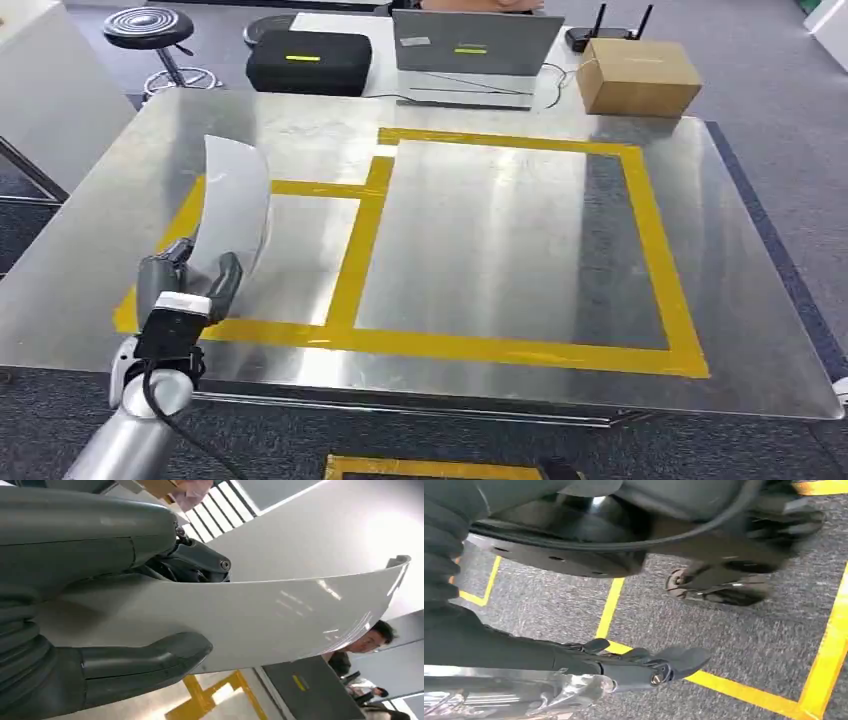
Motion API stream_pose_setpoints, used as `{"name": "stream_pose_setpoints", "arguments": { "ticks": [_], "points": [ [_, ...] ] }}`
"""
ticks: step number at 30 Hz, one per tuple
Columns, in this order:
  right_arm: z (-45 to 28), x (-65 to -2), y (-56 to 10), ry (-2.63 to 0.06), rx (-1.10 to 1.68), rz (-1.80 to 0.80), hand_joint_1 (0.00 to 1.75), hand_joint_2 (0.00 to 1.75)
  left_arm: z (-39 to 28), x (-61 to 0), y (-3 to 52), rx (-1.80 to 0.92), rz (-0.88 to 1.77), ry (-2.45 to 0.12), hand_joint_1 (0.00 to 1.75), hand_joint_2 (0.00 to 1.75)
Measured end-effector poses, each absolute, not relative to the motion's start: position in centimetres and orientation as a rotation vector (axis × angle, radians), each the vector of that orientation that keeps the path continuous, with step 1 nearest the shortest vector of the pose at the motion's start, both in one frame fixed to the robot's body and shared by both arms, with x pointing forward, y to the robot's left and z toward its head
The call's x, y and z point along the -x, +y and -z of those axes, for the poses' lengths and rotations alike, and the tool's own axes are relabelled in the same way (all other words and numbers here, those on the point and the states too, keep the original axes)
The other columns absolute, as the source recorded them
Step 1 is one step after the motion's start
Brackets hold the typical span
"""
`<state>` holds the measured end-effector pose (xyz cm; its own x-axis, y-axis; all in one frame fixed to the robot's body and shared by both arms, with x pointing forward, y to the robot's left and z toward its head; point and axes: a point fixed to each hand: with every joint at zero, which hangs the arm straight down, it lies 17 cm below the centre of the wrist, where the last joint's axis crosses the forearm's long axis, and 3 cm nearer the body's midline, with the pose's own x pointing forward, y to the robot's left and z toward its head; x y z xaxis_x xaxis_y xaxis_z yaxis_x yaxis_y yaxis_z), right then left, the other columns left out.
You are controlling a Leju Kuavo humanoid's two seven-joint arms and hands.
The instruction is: Take the parts from the cabinet and place them on the table.
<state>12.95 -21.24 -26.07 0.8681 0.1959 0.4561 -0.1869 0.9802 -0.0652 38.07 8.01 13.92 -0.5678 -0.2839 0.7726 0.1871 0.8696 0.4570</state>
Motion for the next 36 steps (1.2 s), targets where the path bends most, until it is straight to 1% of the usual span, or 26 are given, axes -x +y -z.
{"name": "stream_pose_setpoints", "arguments": {
  "ticks": [6,9,15,18,21,26,33,36],
  "points": [
    [26.2,-12.5,-21.5,-0.466,0.024,-0.200,0.00,1.75,-13.2,-39.0,8.3,-0.192,0.660,-2.042,1.75,1.75],
    [26.2,-12.6,-21.4,-0.467,0.024,-0.199,0.00,1.75,-12.9,-39.9,8.8,-0.309,0.695,-2.016,1.75,1.75],
    [26.2,-12.7,-21.5,-0.467,0.026,-0.197,0.00,1.75,-12.6,-40.2,8.5,-0.328,0.720,-2.009,1.75,1.75],
    [26.2,-12.6,-21.4,-0.465,0.026,-0.201,0.00,1.75,-12.4,-40.5,8.6,-0.407,0.760,-2.004,1.75,1.75],
    [26.2,-12.7,-21.4,-0.461,0.025,-0.208,0.00,1.75,-11.8,-40.8,8.4,-0.491,0.832,-1.992,1.75,1.75],
    [26.2,-12.7,-21.3,-0.458,0.022,-0.220,0.00,1.75,-10.3,-41.1,7.7,-0.548,0.936,-1.948,1.75,1.75],
    [26.2,-13.0,-21.1,-0.457,0.016,-0.246,0.00,1.75,-7.7,-42.3,7.4,-0.806,1.203,-1.835,1.75,1.75],
    [26.2,-13.2,-21.0,-0.457,0.015,-0.255,0.00,1.75,-6.4,-42.6,7.3,-0.846,1.292,-1.792,1.75,1.75]
  ]
}}
